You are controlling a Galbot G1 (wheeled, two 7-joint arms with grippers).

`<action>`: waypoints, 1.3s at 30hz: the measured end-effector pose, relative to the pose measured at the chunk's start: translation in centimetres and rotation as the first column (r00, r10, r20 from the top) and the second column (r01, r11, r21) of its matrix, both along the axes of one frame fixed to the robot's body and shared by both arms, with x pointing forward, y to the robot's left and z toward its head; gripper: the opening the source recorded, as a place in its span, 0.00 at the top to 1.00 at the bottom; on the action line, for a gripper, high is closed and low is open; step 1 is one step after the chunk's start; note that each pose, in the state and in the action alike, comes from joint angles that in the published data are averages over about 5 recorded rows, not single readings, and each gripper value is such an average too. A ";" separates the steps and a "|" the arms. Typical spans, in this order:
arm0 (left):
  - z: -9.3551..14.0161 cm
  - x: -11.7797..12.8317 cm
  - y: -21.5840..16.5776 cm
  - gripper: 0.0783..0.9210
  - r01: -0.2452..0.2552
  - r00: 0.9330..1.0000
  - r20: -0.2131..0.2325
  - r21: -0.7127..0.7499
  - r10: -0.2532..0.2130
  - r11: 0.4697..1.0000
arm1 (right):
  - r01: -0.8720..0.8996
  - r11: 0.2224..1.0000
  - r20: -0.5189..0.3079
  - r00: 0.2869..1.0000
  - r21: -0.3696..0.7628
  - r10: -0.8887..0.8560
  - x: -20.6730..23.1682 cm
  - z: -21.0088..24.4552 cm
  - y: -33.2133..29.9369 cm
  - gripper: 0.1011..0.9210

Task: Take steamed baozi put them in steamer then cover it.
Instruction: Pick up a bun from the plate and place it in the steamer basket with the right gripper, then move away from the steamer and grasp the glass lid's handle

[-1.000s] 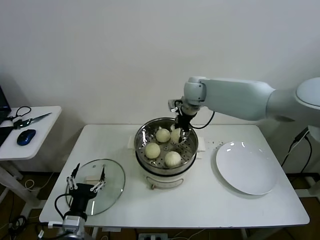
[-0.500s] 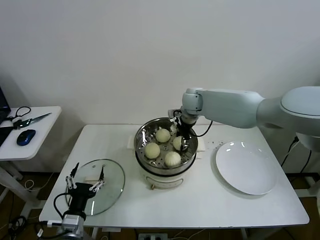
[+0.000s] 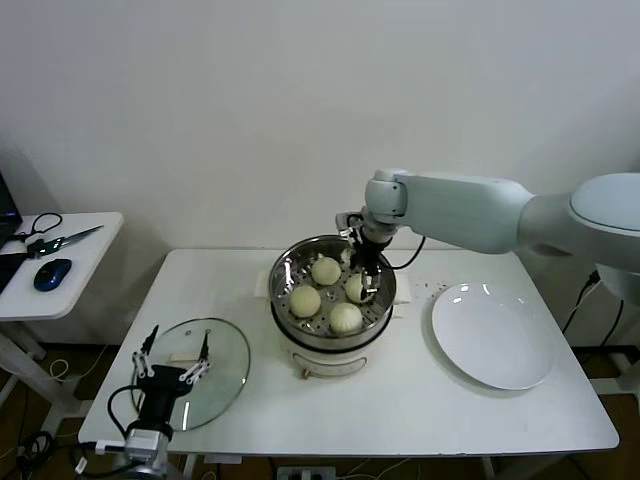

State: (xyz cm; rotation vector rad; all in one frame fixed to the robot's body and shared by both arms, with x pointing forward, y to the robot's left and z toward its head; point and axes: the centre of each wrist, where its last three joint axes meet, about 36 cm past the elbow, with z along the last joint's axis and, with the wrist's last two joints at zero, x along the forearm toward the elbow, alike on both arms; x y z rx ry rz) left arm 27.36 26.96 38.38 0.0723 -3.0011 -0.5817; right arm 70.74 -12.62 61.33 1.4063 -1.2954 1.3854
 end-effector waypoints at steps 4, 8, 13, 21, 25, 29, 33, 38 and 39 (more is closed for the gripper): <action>0.1 0.1 -0.1 0.12 -0.003 1.000 0.002 0.002 0.003 1.000 | 0.001 0.999 0.017 1.000 0.040 -0.002 -0.1 1.4 -1.3 0.12; 0.1 0.1 -0.1 0.12 -0.010 1.000 0.003 0.007 0.010 1.000 | -0.001 0.993 0.052 0.999 0.115 -0.005 -0.2 2.3 -3.4 0.12; 0.1 0.0 0.1 0.12 -0.022 1.000 0.001 0.015 0.022 1.000 | -0.026 0.966 0.130 0.991 0.259 -0.008 -0.8 2.0 -6.9 0.12; 0.2 0.0 0.1 0.12 -0.032 0.999 0.001 0.038 0.032 0.999 | -0.055 0.828 0.297 0.945 0.558 -0.138 -3.5 -1.1 -14.1 0.12; 0.2 0.0 0.0 0.12 -0.035 0.999 -0.001 0.051 0.035 0.998 | -0.059 0.721 0.342 0.905 0.690 -0.254 -5.3 -3.7 -16.9 0.12; 0.2 0.0 0.1 0.12 -0.043 0.999 0.003 0.066 0.043 0.997 | -0.061 0.590 0.345 0.857 0.805 -0.382 -7.3 -6.8 -18.1 0.12; 0.4 -0.1 0.2 0.12 -0.050 0.999 0.011 0.086 0.049 0.995 | -0.055 0.446 0.307 0.800 0.893 -0.515 -9.6 -9.5 -18.6 0.12; 0.5 -0.1 0.3 0.12 -0.052 0.999 0.018 0.133 0.050 0.990 | -0.034 0.283 0.219 0.724 0.959 -0.654 -13.1 -12.5 -19.2 0.12; 0.5 -0.1 0.3 0.12 -0.053 0.999 0.020 0.148 0.050 0.988 | -0.029 0.254 0.199 0.708 0.967 -0.677 -13.9 -13.1 -19.4 0.12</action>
